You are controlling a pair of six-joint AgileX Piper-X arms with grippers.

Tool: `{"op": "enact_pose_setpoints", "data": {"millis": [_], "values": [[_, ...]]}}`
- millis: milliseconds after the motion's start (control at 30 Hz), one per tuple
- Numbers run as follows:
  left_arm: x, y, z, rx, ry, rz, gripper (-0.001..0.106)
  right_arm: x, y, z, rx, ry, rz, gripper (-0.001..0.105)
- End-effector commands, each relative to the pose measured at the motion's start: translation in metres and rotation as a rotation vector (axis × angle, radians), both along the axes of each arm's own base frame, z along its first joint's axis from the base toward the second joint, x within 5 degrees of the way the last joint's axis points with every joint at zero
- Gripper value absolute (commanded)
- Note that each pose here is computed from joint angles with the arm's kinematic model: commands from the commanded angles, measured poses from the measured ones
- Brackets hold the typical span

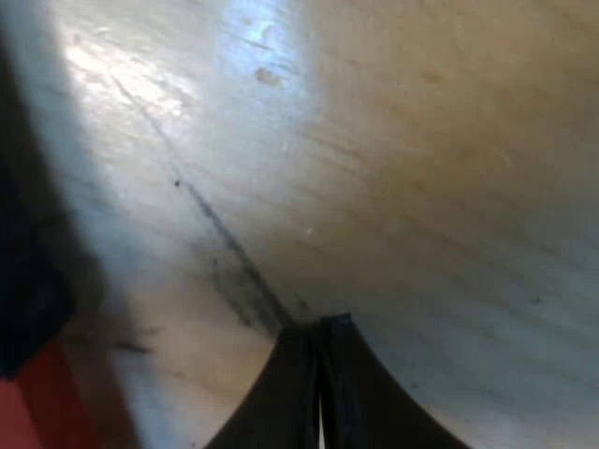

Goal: Put the handle in the coffee machine

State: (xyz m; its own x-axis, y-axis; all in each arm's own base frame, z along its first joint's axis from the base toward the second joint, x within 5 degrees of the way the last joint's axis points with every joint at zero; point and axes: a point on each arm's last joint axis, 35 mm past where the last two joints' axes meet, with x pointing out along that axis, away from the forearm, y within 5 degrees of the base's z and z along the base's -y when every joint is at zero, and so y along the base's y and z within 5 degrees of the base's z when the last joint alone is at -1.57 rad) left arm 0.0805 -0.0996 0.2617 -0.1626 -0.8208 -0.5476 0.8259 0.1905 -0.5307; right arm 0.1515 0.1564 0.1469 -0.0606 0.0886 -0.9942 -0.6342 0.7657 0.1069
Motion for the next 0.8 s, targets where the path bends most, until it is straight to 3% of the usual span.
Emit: {"op": "enact_pose_setpoints", "data": {"millis": [33, 133, 267, 467, 633, 800], "values": [[-0.001, 0.0, 0.0, -0.008, 0.003, -0.017, 0.07, 0.002, 0.002, -0.006, 0.008, 0.011, 0.0, 0.0], [-0.001, 0.0, 0.0, -0.008, 0.003, -0.017, 0.07, 0.001, 0.006, -0.009, 0.029, 0.026, 0.006, 0.0], [0.001, 0.001, 0.0, -0.008, 0.003, 0.006, 0.07, -0.005, 0.014, -0.014, 0.021, 0.034, 0.032, 0.0], [0.008, 0.008, 0.0, -0.008, 0.003, 0.082, 0.07, -0.019, 0.033, -0.02, 0.037, 0.026, 0.073, 0.0], [0.017, 0.017, 0.0, -0.008, 0.003, 0.183, 0.07, -0.03, 0.056, -0.02, 0.128, -0.03, 0.096, 0.0], [0.018, 0.019, 0.0, -0.005, 0.008, 0.198, 0.07, -0.039, 0.073, -0.018, 0.214, -0.067, 0.091, 0.0]]}}
